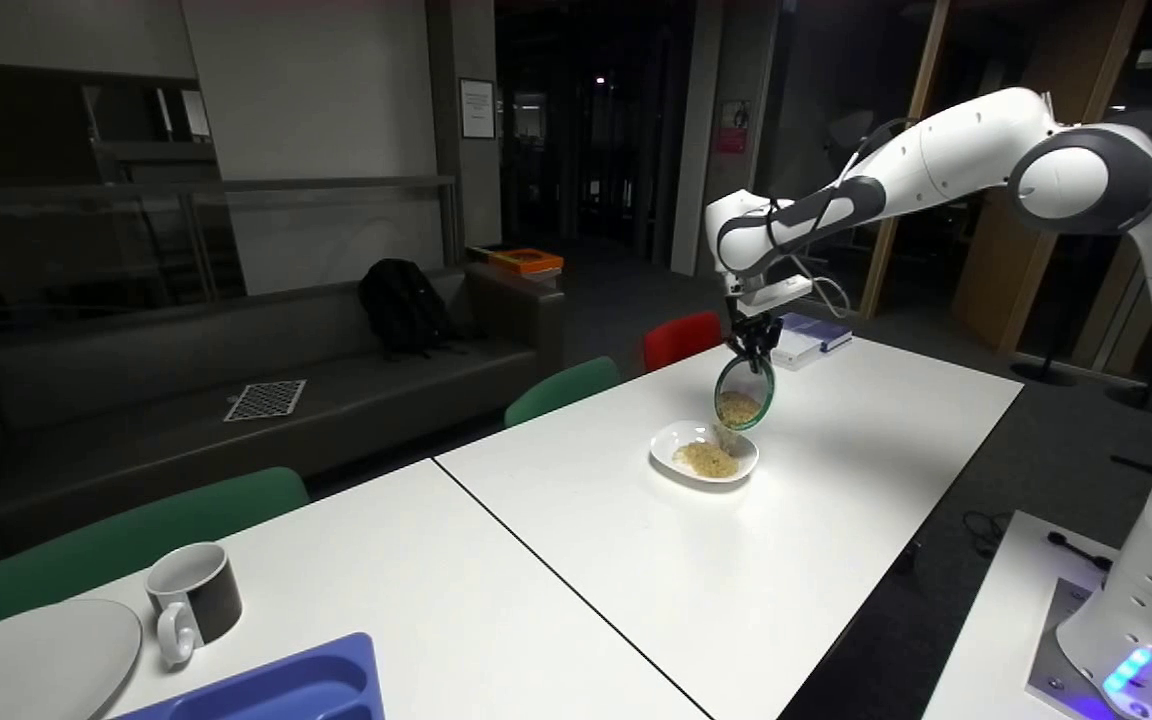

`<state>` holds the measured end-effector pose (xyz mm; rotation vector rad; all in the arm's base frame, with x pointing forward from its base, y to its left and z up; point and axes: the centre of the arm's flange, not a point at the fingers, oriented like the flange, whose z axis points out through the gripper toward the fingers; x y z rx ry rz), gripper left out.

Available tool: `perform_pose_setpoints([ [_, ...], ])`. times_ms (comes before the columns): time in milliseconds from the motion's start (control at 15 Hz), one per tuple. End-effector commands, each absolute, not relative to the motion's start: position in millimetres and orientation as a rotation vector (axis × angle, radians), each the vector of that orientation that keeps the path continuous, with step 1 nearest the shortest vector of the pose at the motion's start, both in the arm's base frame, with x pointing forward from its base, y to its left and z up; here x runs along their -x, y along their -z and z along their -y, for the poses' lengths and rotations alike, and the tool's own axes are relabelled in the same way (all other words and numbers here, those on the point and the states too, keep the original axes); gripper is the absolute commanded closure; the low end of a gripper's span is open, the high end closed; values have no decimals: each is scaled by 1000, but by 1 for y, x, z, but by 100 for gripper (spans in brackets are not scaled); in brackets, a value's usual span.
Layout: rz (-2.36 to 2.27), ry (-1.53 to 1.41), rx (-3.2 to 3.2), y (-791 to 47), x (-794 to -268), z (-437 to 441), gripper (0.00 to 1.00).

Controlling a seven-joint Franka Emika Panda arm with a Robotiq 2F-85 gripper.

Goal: Pick up the bowl and pour some of its contents on the plate

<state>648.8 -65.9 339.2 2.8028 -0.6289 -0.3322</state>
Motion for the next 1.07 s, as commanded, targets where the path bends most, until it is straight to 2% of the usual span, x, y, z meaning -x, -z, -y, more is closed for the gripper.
perform_pose_setpoints([
  [0,639,335,-2731,-349,-662,58,96],
  [1000,643,402,-2585,-335,-684,35,96],
])
